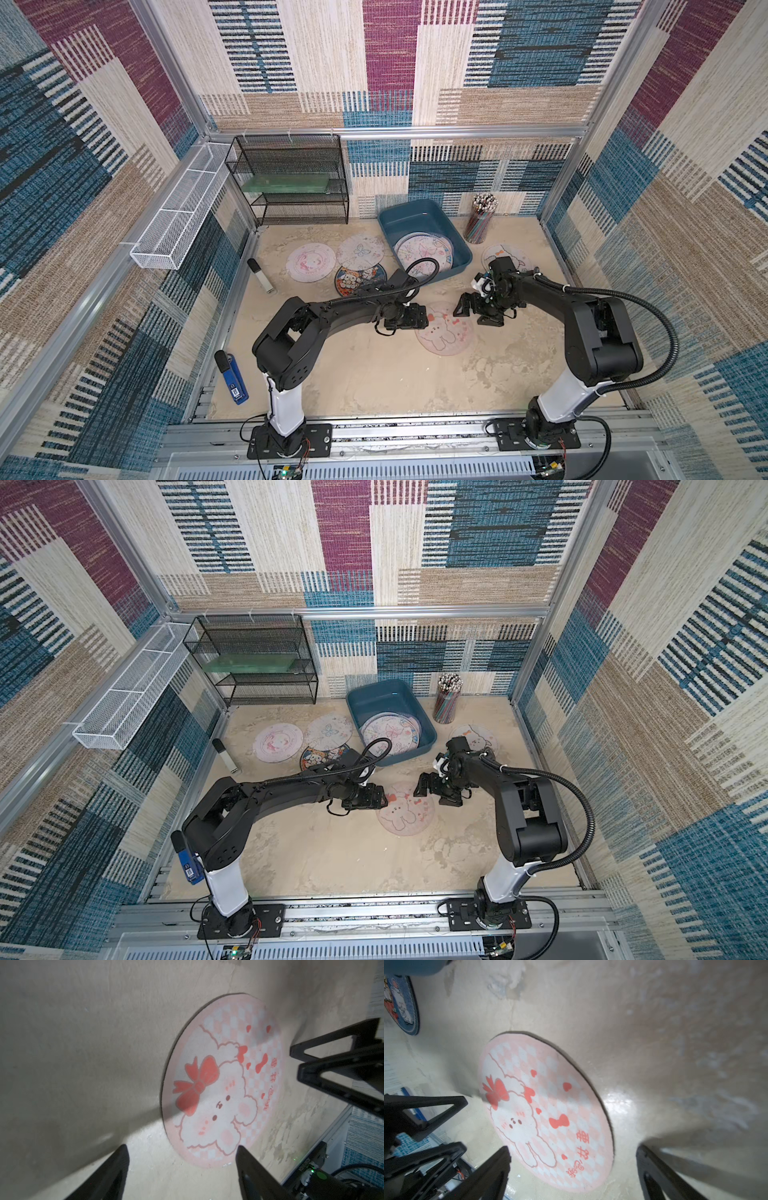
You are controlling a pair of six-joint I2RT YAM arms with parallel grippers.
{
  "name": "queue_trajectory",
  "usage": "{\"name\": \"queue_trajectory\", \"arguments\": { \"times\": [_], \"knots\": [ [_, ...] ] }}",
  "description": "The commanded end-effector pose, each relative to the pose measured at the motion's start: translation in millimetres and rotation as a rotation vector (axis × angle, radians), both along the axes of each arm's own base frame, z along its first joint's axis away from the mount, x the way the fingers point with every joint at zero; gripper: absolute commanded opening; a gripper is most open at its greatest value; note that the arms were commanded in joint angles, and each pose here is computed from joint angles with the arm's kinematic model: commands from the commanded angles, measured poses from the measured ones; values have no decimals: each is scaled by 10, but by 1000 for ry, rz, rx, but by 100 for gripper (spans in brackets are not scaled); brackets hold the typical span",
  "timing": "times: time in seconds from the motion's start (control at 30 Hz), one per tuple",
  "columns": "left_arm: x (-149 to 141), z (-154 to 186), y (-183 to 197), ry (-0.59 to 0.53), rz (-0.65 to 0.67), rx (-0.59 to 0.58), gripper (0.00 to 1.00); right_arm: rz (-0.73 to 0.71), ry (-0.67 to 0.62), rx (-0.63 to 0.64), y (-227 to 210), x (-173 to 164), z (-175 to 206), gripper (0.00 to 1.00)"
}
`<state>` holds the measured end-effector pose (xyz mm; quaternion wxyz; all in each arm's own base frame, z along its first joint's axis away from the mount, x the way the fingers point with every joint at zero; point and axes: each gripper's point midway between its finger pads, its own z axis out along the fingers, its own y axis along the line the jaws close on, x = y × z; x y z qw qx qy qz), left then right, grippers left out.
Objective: Put the coasters into the storage box
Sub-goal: Move the coaster to the center of the board, then pick up the coaster from the center of the board.
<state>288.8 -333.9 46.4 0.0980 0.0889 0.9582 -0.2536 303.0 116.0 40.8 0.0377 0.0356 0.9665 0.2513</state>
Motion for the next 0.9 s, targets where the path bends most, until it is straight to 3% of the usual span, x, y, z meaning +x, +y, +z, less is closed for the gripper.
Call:
{"name": "queue_trajectory", "arguments": {
  "times": [0.0, 0.43, 0.63, 0.87],
  "knots": [
    [-2, -68, -28, 18, 19, 16, 73, 44, 60, -4, -23, -188, -89, 93],
    [-27, -199, -166, 39, 23, 12, 49, 36, 144, -71, -83, -523, -354, 80],
    [-102, -231, -68, 46, 13, 58, 48, 32, 158, -138, -180, -550, -415, 75],
    [-138, -265, -20, 52, 10, 79, 48, 30, 153, -120, -107, -511, -423, 68]
  ]
}}
